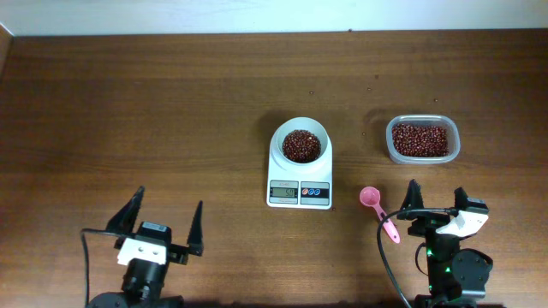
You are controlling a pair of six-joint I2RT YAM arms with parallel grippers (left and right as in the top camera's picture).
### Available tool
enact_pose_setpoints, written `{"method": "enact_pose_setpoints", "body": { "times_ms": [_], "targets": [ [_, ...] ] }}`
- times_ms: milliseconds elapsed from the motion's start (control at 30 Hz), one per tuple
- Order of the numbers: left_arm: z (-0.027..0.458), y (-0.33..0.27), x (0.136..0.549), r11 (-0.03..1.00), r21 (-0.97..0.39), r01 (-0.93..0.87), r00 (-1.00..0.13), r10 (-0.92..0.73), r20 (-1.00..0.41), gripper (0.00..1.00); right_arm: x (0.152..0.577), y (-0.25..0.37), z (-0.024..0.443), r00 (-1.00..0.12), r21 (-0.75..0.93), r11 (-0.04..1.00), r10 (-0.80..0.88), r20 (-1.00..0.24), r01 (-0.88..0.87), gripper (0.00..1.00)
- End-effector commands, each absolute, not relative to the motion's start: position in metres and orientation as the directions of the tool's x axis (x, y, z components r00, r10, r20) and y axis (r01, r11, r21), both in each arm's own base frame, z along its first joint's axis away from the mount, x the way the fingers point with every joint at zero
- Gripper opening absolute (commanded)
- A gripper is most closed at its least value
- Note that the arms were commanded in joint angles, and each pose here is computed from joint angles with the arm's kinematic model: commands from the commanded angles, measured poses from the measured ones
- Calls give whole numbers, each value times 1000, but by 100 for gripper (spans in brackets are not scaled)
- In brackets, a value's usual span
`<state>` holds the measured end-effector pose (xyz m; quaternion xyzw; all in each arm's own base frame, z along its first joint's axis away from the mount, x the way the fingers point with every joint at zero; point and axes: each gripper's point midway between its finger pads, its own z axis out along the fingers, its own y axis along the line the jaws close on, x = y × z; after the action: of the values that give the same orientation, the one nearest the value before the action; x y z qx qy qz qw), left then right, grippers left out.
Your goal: Scoop and weigh 50g on scale
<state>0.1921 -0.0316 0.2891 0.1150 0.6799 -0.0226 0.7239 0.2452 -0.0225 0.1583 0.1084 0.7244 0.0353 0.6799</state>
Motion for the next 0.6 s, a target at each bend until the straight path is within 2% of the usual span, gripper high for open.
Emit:
{"method": "enact_pose_setpoints", "body": {
  "times_ms": [0,267,400,567],
  "targets": [
    [289,-18,195,988,105,109,65,99,-993,99,245,-23,156,-57,188,976,195,-979,109,99],
    [251,-14,222,989,106,105,71,99,-993,99,245,-23,156,-57,188,976,195,-979,109,99],
    [205,0,240,996,81,35,34,80,-996,99,245,-23,156,-57,188,976,195,-979,109,99],
    [182,7,245,999,44,-1,5,44,-999,99,245,-23,156,-57,188,976,195,-979,109,99]
  ]
}}
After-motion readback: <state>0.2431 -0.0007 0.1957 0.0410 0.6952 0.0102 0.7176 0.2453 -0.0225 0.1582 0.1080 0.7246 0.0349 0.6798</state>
